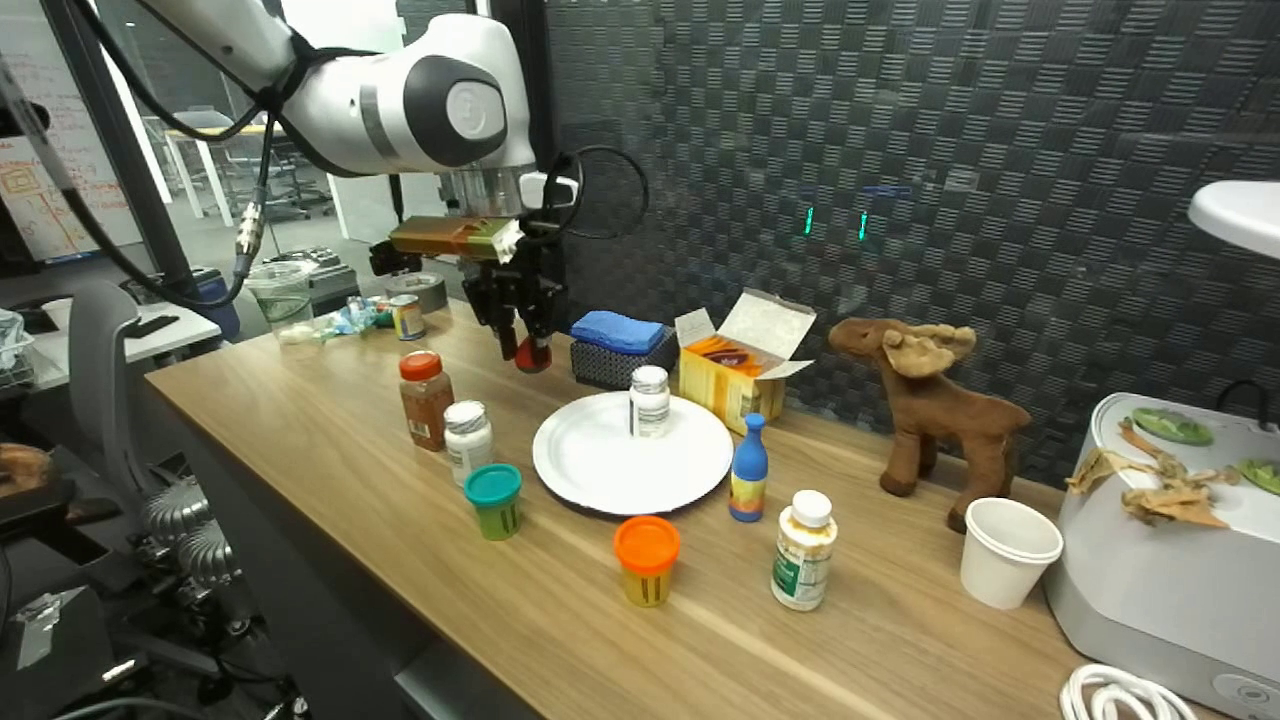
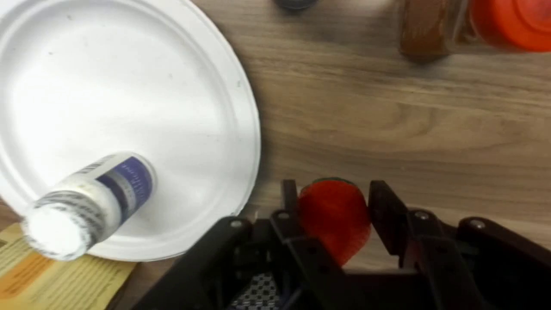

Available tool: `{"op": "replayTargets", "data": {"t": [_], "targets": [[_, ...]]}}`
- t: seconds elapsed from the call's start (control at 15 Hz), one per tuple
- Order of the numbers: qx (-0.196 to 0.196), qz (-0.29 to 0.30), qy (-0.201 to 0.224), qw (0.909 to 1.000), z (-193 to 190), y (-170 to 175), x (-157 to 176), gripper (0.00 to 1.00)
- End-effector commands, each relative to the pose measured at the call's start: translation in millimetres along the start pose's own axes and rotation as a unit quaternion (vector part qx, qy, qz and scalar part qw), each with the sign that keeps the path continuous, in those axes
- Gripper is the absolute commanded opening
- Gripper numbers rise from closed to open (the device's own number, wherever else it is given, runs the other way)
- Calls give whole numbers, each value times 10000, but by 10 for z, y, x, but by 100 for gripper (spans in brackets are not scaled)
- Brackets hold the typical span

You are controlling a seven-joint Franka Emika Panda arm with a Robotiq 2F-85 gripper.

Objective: Place the strawberry and containers on the white plate

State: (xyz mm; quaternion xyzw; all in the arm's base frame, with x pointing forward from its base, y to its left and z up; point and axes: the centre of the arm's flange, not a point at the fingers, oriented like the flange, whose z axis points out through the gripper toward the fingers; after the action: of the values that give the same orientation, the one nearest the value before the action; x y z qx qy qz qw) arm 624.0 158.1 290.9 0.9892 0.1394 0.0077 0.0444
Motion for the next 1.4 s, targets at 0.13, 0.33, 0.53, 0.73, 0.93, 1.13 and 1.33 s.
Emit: {"op": "replayTargets", "data": {"t": [0.13, 0.33, 0.53, 0.73, 0.93, 1.13, 1.33], "targets": [[-189, 667, 78, 9976, -88, 481, 11, 20], [-233, 769, -97, 9967, 89, 575, 32, 20], [-172, 813, -268, 9962, 272, 565, 57, 20], [-409, 914, -296, 9945, 437, 611, 118, 20], [-686, 1004, -272, 9922, 509, 715, 190, 20], [-798, 1054, -269, 9909, 558, 805, 256, 20], [-749, 1073, -277, 9910, 601, 807, 319, 20]]}}
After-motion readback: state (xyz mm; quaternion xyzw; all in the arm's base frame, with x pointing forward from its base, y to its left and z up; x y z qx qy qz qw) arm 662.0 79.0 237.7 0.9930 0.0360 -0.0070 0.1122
